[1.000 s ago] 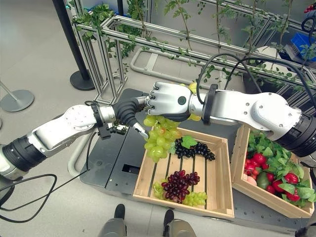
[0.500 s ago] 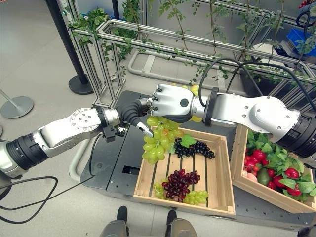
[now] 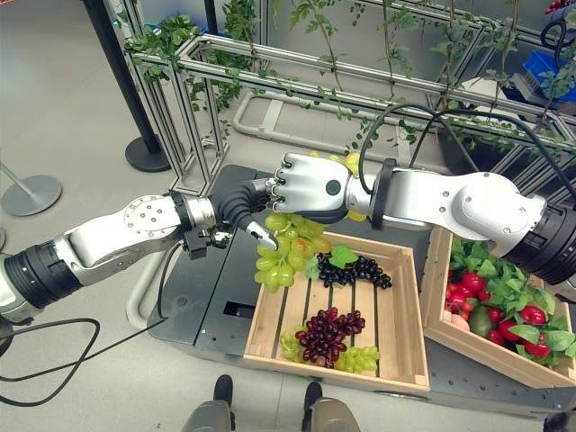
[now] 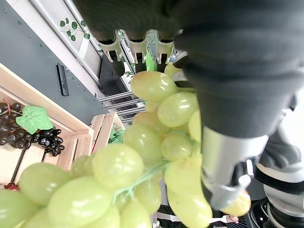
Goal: Pick up the fruits from the basket on one side to the basket on the other side
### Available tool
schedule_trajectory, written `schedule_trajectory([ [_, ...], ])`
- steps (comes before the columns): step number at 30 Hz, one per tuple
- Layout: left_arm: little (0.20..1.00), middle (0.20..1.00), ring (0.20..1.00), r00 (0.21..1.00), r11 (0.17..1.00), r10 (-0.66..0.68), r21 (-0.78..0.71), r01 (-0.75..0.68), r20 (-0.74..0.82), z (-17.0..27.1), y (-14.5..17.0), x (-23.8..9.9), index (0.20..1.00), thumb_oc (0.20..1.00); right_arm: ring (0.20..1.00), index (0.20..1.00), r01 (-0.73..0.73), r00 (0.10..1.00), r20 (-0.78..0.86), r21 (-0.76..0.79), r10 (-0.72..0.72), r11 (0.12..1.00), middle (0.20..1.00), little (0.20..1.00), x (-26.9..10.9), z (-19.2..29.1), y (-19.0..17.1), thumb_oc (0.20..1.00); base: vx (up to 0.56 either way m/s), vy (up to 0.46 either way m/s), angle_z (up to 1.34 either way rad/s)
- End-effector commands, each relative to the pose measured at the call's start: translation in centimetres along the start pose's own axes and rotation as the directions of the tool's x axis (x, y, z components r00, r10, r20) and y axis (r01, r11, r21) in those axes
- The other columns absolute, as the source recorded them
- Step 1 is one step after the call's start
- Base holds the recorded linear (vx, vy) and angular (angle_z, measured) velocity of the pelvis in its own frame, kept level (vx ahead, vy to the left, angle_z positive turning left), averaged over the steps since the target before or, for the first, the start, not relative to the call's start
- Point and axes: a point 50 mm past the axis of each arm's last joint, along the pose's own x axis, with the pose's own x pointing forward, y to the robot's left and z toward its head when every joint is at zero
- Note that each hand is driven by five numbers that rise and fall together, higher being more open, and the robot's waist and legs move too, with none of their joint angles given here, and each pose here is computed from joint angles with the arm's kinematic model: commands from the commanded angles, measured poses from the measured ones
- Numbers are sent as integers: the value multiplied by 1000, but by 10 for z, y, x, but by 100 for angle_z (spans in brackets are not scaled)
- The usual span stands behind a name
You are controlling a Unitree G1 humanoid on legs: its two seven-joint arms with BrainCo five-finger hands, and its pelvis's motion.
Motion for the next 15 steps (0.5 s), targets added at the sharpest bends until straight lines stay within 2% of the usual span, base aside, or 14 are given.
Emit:
schedule_trajectory([
  [1,1000,1000,1000,937,975,-218,109,195,274,61,-29,15,1000,1000,200,200,177,976,-86,-220,-200,959,200,200,6,-36,-53,200,0,0,0],
  [15,1000,1000,1000,936,971,-237,74,226,262,56,-35,13,1000,1000,200,200,285,941,-41,-438,-335,853,200,200,11,-52,-97,200,0,0,0],
])
